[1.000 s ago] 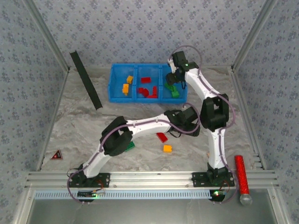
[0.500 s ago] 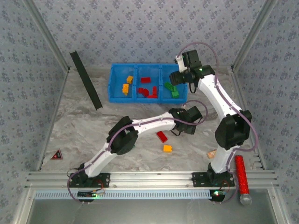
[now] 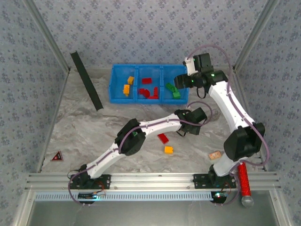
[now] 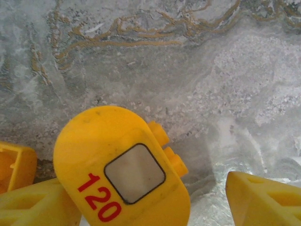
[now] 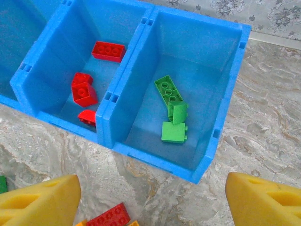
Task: Sort the legos into containers by color
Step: Pick up the lego from the middle-right of the table, then place the lego in the container.
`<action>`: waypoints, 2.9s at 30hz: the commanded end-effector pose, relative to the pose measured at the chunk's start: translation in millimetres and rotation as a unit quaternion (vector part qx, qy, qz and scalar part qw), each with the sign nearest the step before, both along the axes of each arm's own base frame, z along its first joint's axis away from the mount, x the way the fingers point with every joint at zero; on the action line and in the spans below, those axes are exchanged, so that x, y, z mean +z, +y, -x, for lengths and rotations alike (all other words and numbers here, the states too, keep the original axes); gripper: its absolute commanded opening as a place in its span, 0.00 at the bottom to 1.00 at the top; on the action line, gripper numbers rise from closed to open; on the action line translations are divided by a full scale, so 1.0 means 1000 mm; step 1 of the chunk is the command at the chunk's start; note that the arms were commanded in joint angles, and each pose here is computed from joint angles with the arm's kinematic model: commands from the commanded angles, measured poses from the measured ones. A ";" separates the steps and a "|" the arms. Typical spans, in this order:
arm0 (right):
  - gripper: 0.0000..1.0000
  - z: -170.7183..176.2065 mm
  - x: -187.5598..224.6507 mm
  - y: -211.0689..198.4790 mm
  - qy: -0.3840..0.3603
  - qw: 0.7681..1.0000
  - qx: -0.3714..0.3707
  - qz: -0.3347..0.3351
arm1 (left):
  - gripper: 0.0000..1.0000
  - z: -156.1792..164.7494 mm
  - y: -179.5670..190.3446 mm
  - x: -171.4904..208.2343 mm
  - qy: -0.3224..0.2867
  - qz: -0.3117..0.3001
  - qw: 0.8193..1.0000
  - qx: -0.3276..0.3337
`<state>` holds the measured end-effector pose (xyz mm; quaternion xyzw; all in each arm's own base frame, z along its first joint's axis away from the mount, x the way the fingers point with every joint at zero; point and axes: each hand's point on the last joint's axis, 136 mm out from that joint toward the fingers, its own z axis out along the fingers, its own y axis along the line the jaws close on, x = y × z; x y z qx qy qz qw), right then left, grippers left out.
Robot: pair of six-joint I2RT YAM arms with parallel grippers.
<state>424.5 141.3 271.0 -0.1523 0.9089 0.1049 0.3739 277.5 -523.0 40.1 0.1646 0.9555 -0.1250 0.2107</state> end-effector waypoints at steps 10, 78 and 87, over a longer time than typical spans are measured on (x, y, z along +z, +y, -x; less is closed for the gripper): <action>0.82 0.027 0.001 -0.009 0.011 1.000 -0.008 -0.022 | 0.78 -0.033 -0.002 0.002 -0.032 -0.009 0.999 0.018; 0.75 0.196 -0.137 -0.037 0.167 0.975 -0.083 -0.122 | 0.37 -0.259 0.358 0.179 -0.165 -0.007 0.957 0.237; 0.75 0.199 -0.143 -0.030 0.172 0.976 -0.070 -0.113 | 0.36 -0.273 0.359 0.103 -0.094 0.001 0.963 0.252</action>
